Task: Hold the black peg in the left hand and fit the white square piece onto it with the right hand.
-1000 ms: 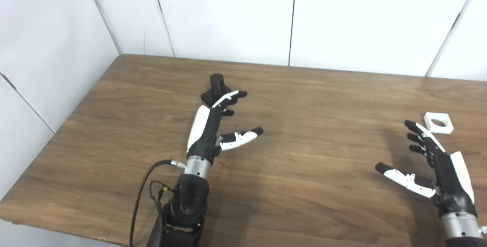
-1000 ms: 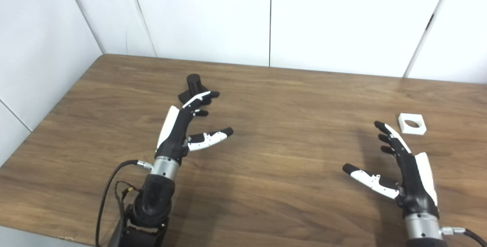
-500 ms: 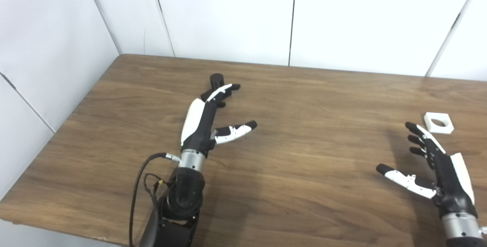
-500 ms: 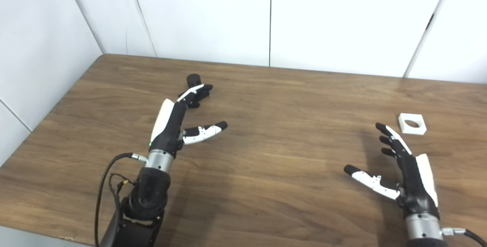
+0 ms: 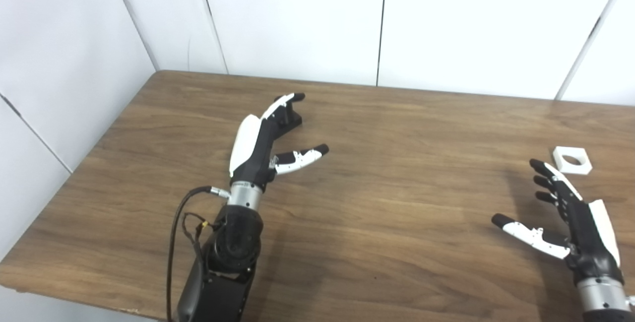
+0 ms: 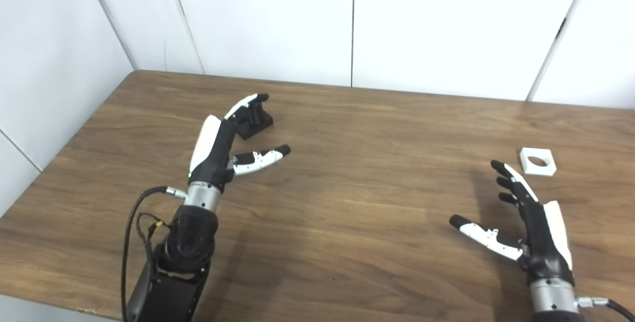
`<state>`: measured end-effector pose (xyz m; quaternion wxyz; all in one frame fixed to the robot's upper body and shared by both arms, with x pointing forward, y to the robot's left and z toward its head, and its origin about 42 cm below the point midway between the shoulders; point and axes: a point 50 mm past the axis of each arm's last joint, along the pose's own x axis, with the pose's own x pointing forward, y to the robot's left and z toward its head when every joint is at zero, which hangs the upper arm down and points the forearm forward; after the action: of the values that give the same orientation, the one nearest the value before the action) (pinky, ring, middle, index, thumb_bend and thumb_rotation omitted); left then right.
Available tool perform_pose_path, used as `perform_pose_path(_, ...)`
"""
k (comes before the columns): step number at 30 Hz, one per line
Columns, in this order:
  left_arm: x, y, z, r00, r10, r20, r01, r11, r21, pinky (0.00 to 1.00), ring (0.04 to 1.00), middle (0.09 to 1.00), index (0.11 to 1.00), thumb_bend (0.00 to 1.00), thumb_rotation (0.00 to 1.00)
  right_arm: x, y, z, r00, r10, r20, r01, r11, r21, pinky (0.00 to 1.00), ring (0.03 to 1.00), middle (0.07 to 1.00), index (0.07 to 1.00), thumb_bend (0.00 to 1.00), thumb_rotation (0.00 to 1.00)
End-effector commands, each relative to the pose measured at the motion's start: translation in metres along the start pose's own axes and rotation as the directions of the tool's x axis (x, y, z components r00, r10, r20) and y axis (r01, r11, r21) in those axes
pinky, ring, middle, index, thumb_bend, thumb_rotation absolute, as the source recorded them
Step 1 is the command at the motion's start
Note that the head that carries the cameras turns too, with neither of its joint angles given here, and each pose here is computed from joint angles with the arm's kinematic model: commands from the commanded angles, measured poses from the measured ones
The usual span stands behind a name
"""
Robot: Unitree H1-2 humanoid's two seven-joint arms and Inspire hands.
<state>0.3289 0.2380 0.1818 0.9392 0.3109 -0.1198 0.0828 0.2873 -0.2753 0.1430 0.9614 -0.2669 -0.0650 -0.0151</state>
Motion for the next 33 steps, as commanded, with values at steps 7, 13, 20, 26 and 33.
perform_pose_path(7, 0.018, 0.017, 0.009, 0.994, 0.085, 0.065, -0.089, 0.994, 0.066, 0.87, 0.909, 0.897, 0.837, 0.66, 0.20, 0.008, -0.009, 0.013, 0.996, -0.024, 0.082, 0.024, 1.000, 0.000, 0.80, 0.870, 0.898, 0.865, 0.79, 0.31)
perform_pose_path(13, 0.024, 0.022, 0.005, 0.994, 0.096, 0.047, -0.099, 0.992, 0.080, 0.80, 0.894, 0.896, 0.836, 0.67, 0.21, 0.008, -0.010, 0.012, 0.996, -0.023, 0.085, 0.023, 1.000, 0.002, 0.80, 0.870, 0.898, 0.865, 0.79, 0.30)
perform_pose_path(20, 0.030, 0.028, 0.002, 0.993, 0.113, 0.045, -0.118, 0.987, 0.108, 0.75, 0.882, 0.895, 0.833, 0.68, 0.21, 0.008, -0.011, 0.011, 0.996, -0.028, 0.081, 0.027, 1.000, 0.009, 0.80, 0.868, 0.893, 0.860, 0.79, 0.29)
perform_pose_path(26, 0.036, 0.035, -0.002, 0.990, 0.135, 0.036, -0.139, 0.985, 0.104, 0.77, 0.884, 0.894, 0.823, 0.69, 0.21, 0.006, -0.011, 0.010, 0.996, -0.026, 0.082, 0.025, 1.000, 0.010, 0.79, 0.866, 0.893, 0.861, 0.79, 0.30)
perform_pose_path(33, 0.044, 0.044, -0.011, 0.990, 0.140, 0.014, -0.141, 0.982, 0.124, 0.80, 0.895, 0.899, 0.827, 0.69, 0.23, 0.004, -0.012, 0.011, 0.997, -0.025, 0.075, 0.024, 1.000, 0.014, 0.80, 0.861, 0.893, 0.862, 0.78, 0.28)
